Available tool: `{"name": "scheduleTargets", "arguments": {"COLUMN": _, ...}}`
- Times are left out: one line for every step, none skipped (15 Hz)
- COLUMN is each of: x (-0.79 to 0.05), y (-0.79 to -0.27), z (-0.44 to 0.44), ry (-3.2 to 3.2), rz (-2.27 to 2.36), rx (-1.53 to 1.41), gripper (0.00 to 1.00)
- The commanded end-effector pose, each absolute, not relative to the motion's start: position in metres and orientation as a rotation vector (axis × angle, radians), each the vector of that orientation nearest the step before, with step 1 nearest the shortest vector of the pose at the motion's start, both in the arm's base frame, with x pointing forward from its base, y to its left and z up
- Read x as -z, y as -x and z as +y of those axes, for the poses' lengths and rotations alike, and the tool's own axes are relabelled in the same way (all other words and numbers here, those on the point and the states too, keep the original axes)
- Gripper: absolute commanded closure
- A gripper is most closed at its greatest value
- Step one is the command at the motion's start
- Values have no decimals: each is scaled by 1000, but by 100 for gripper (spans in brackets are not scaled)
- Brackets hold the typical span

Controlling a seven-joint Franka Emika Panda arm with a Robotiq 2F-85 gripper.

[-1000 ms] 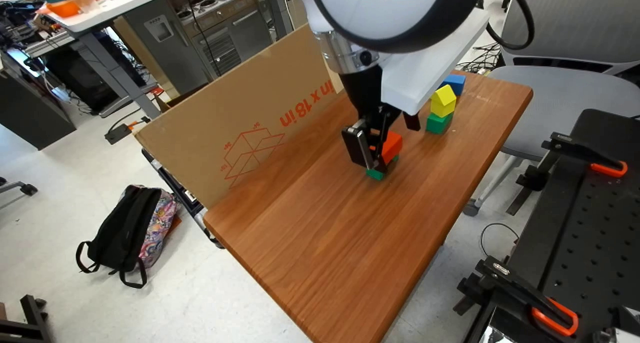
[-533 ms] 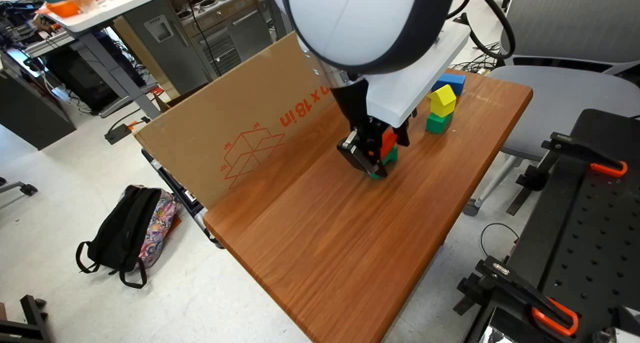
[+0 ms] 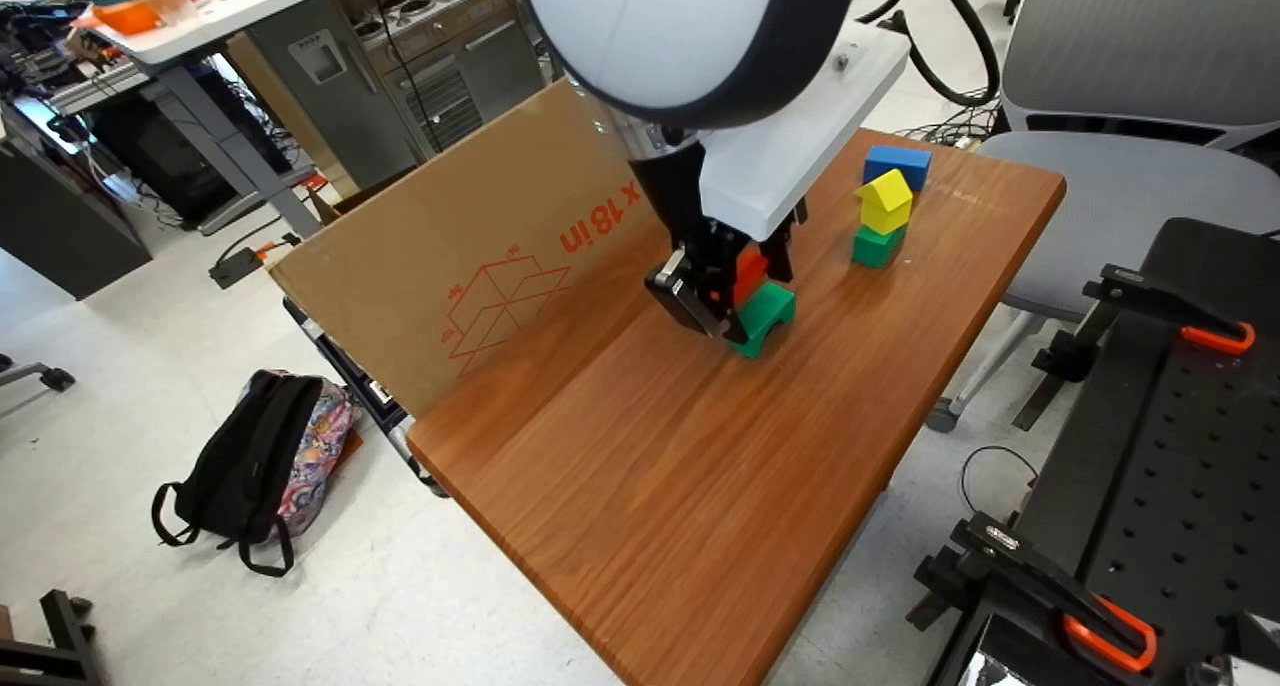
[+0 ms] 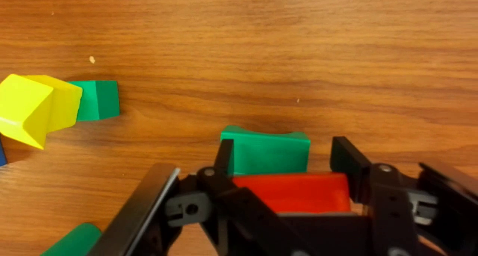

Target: Put the orange block on the table

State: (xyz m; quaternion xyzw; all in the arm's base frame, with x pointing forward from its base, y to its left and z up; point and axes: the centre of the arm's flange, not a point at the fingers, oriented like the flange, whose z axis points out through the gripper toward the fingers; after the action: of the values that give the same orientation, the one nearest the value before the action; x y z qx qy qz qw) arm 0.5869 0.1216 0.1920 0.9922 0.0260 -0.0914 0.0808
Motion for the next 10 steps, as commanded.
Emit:
{"name": "scheduleTargets", "arguments": {"x": -211, "y": -576, "z": 137, "ry": -2937, "rz": 170, "rx": 351, "gripper": 58}}
{"name": "scheduleTargets", "arguments": {"x": -212, "y": -570, "z": 142, "ry": -2933, "rz": 199, "rx": 380, "gripper": 58}}
{"name": "scheduleTargets", "arguments": {"x": -214, "y": -563, "z": 146, "ry": -2930, "rz": 232, "rx": 417, "gripper": 58}}
{"name": "scheduleTargets", "arguments": {"x": -215, "y": -557, "z": 150, "ry": -2927, "rz": 260, "rx": 447, "gripper": 58}}
{"name": "scheduleTargets", "arguments": {"x": -217, "y": -550, "z": 153, "ry": -2921, "rz": 296, "rx": 477, "gripper": 58}}
{"name": "scheduleTargets", "arguments": {"x": -219, "y": -545, "z": 156, "ry": -2917, "rz": 325, "rx": 493, "gripper": 58}}
{"name": "scheduleTargets", "arguments": {"x": -221, "y": -538, "z": 158, "ry": -2916, "rz": 361, "rx": 500, "gripper": 58}}
{"name": "scheduleTargets", "arguments": {"x": -221, "y": -534, "z": 160, "ry": -2913, "rz": 390, "rx": 503, "gripper": 58}}
{"name": "scheduleTargets", "arguments": {"x": -219, "y": -530, "z": 162, "ry": -2908, "rz": 413, "rx": 512, "gripper": 58}}
{"name": "scheduleTargets", "arguments": {"x": -216, "y": -528, "z": 164, "ry": -2904, "rz": 425, "rx": 519, "gripper": 58}}
